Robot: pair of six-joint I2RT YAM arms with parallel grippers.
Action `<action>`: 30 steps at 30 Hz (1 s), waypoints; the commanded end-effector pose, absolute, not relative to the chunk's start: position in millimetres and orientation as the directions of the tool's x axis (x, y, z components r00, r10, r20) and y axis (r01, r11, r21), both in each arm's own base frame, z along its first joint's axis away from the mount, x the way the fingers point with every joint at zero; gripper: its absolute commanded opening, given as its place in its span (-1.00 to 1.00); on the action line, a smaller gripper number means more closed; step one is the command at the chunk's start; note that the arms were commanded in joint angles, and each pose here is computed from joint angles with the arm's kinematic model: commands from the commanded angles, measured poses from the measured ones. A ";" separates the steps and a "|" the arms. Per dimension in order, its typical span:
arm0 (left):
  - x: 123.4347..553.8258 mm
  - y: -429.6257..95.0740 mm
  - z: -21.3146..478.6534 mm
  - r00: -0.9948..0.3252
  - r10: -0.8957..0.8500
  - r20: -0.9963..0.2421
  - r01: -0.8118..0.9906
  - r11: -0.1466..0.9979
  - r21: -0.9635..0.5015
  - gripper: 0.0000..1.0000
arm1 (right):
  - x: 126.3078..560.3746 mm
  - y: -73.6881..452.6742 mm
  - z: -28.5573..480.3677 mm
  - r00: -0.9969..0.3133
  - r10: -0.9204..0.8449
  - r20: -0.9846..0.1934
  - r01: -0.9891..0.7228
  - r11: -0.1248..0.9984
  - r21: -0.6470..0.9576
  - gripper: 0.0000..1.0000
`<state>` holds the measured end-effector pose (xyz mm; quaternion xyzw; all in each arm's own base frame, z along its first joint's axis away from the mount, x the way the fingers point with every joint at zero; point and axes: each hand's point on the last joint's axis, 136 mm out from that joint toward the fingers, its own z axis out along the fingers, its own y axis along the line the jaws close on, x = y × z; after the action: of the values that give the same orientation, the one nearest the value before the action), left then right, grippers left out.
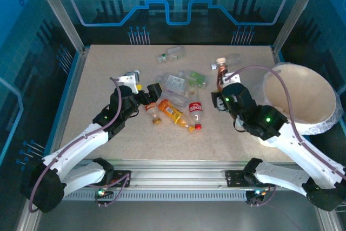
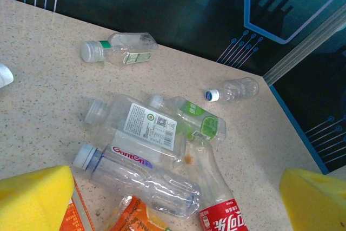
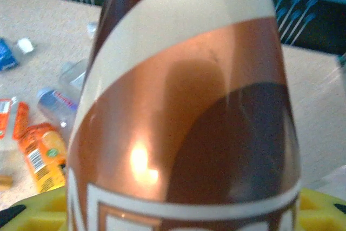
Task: Put the plastic bottles in the bin
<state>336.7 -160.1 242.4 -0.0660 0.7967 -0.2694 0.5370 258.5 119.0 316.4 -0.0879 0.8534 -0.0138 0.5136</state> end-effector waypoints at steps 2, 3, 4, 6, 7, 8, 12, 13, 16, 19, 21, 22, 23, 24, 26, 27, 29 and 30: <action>340.4 -159.7 247.1 -0.397 -0.403 -0.824 0.192 0.842 -0.504 0.98 | 260.7 77.0 351.0 -0.378 -0.287 -0.880 0.028 0.947 -0.321 -0.58; 340.7 -160.1 247.6 -0.398 -0.407 -0.822 0.192 0.840 -0.508 0.98 | 262.0 69.9 357.5 -0.365 -0.288 -0.885 0.067 0.940 -0.334 -0.59; 341.3 -160.6 247.6 -0.400 -0.408 -0.821 0.192 0.839 -0.510 0.98 | 263.7 64.6 363.0 -0.351 -0.290 -0.890 0.094 0.935 -0.341 -0.59; 342.1 -162.3 247.7 -0.404 -0.410 -0.818 0.195 0.835 -0.514 0.98 | 266.4 55.1 371.6 -0.326 -0.279 -0.903 0.138 0.931 -0.338 -0.59; 342.5 -163.3 248.9 -0.404 -0.411 -0.817 0.198 0.833 -0.517 0.98 | 267.9 49.8 374.2 -0.320 -0.268 -0.909 0.158 0.931 -0.330 -0.59; 342.5 -164.9 249.2 -0.408 -0.409 -0.816 0.204 0.830 -0.518 0.98 | 268.9 42.1 376.7 -0.317 -0.249 -0.915 0.181 0.931 -0.316 -0.59; 339.0 -179.0 258.2 -0.420 -0.380 -0.824 0.289 0.805 -0.518 0.98 | 269.6 10.4 379.3 -0.313 -0.155 -0.937 0.254 0.937 -0.240 -0.58; 337.4 -183.8 260.8 -0.426 -0.369 -0.826 0.317 0.794 -0.518 0.98 | 268.7 1.6 379.1 -0.314 -0.127 -0.941 0.271 0.938 -0.217 -0.58; 334.9 -194.8 265.5 -0.443 -0.344 -0.828 0.371 0.770 -0.518 0.98 | 263.3 -24.0 378.2 -0.324 -0.069 -0.944 0.329 0.927 -0.180 -0.57; 336.2 -200.0 265.2 -0.454 -0.332 -0.827 0.387 0.763 -0.518 0.98 | 254.5 -48.7 375.6 -0.346 -0.027 -0.938 0.401 0.900 -0.174 -0.57; 337.8 -202.0 264.8 -0.459 -0.329 -0.825 0.389 0.761 -0.519 0.98 | 250.2 -59.1 372.2 -0.353 -0.004 -0.935 0.427 0.889 -0.165 -0.56; 338.6 -202.5 264.0 -0.462 -0.329 -0.824 0.388 0.761 -0.521 0.98 | 248.9 -62.1 369.2 -0.359 0.012 -0.933 0.428 0.891 -0.153 -0.56; 339.3 -203.2 263.0 -0.465 -0.329 -0.822 0.386 0.760 -0.523 0.98 | 248.5 -62.8 366.9 -0.365 0.020 -0.931 0.422 0.895 -0.146 -0.55; 339.7 -203.6 263.4 -0.466 -0.332 -0.820 0.387 0.757 -0.526 0.98 | 248.5 -63.7 363.2 -0.379 0.035 -0.925 0.413 0.901 -0.135 -0.55; 339.9 -204.7 262.8 -0.469 -0.335 -0.817 0.387 0.754 -0.532 0.98 | 249.0 -64.3 356.0 -0.414 0.061 -0.908 0.390 0.913 -0.117 -0.55; 340.2 -204.1 261.3 -0.472 -0.337 -0.815 0.382 0.755 -0.534 0.98 | 248.3 -68.6 352.1 -0.432 0.091 -0.897 0.402 0.910 -0.102 -0.55; 340.8 -203.8 260.7 -0.472 -0.336 -0.815 0.380 0.757 -0.532 0.98 | 246.5 -79.7 344.4 -0.469 0.137 -0.873 0.434 0.896 -0.092 -0.55; 340.8 -203.9 260.7 -0.471 -0.335 -0.816 0.380 0.758 -0.530 0.98 | 244.8 -87.9 340.3 -0.483 0.169 -0.859 0.461 0.883 -0.086 -0.55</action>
<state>336.3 -201.4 241.2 0.0055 0.8000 -0.3374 0.4962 248.8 -84.7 347.3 0.1667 0.8296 -0.1868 0.4991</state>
